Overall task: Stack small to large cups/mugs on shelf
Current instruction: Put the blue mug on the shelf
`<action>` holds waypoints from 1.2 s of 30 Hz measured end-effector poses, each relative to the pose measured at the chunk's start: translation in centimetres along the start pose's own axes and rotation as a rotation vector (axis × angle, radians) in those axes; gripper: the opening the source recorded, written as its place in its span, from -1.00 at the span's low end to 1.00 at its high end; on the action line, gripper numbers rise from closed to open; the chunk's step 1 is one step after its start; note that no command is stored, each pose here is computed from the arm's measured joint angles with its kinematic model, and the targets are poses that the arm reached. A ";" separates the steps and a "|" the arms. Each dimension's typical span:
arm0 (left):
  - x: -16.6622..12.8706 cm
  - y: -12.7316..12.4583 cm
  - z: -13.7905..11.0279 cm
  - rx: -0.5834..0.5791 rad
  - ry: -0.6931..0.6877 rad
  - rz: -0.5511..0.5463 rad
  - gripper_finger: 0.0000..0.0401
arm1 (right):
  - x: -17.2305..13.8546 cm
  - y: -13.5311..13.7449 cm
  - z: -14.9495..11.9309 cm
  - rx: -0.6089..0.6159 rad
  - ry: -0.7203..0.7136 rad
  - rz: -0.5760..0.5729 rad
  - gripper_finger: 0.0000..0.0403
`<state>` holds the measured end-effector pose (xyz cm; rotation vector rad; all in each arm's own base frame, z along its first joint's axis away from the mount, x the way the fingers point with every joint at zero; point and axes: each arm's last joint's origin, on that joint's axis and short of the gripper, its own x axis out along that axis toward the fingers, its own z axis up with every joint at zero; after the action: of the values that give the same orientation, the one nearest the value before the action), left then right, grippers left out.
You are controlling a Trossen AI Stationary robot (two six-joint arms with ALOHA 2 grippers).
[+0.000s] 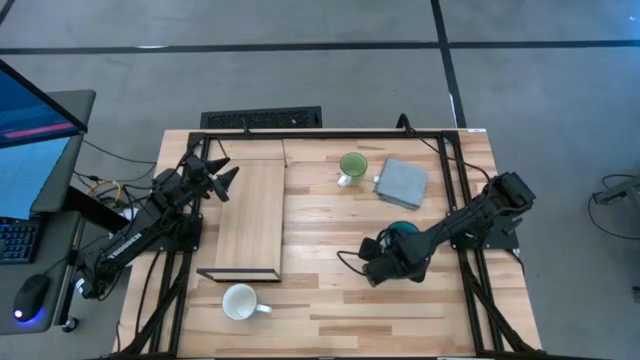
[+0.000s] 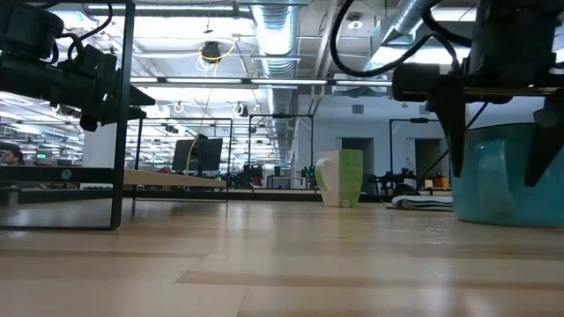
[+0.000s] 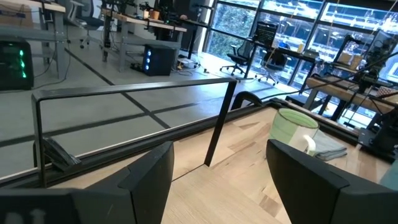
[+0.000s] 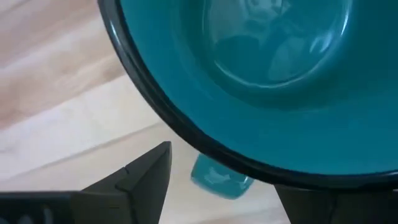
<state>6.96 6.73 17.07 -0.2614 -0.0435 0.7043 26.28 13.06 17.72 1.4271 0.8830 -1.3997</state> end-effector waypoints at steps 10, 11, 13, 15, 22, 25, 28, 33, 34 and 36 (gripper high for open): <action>0.0 0.0 0.0 -0.005 0.000 0.000 0.23 | 0.0 -0.5 0.6 -0.009 -0.050 -0.072 0.40; 0.0 0.0 0.0 -0.005 0.000 0.000 0.23 | 0.0 -0.6 0.7 -0.011 -0.052 -0.079 0.40; 0.0 0.0 0.0 -0.005 0.000 0.000 0.23 | -0.1 -0.9 0.6 -0.023 -0.057 -0.096 0.40; 0.0 0.0 0.0 -0.005 0.000 0.000 0.23 | -0.1 -1.3 0.5 -0.040 -0.058 -0.125 0.40; 0.0 0.0 0.0 -0.005 0.000 0.000 0.23 | -0.5 -3.1 -0.1 -0.130 -0.088 -0.201 0.40; 0.0 0.0 0.0 -0.005 0.000 0.000 0.23 | -0.7 -3.8 -0.2 -0.211 -0.116 -0.224 0.40; 0.0 0.0 0.0 -0.005 0.000 0.000 0.23 | -0.8 -4.2 -0.3 -0.248 -0.136 -0.209 0.40; 0.0 0.0 0.0 -0.030 0.000 0.000 0.23 | -0.8 -4.3 -0.4 -0.244 -0.140 -0.207 0.40; 0.0 0.0 0.0 -0.035 0.000 0.000 0.23 | -0.8 -4.3 -0.4 -0.243 -0.139 -0.207 0.40; 0.0 0.0 0.0 -0.041 0.000 0.000 0.23 | -0.8 -4.2 -0.4 -0.238 -0.135 -0.203 0.40</action>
<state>6.96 6.73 17.07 -0.3007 -0.0581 0.7040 22.42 14.87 17.93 1.0758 1.0903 -1.4665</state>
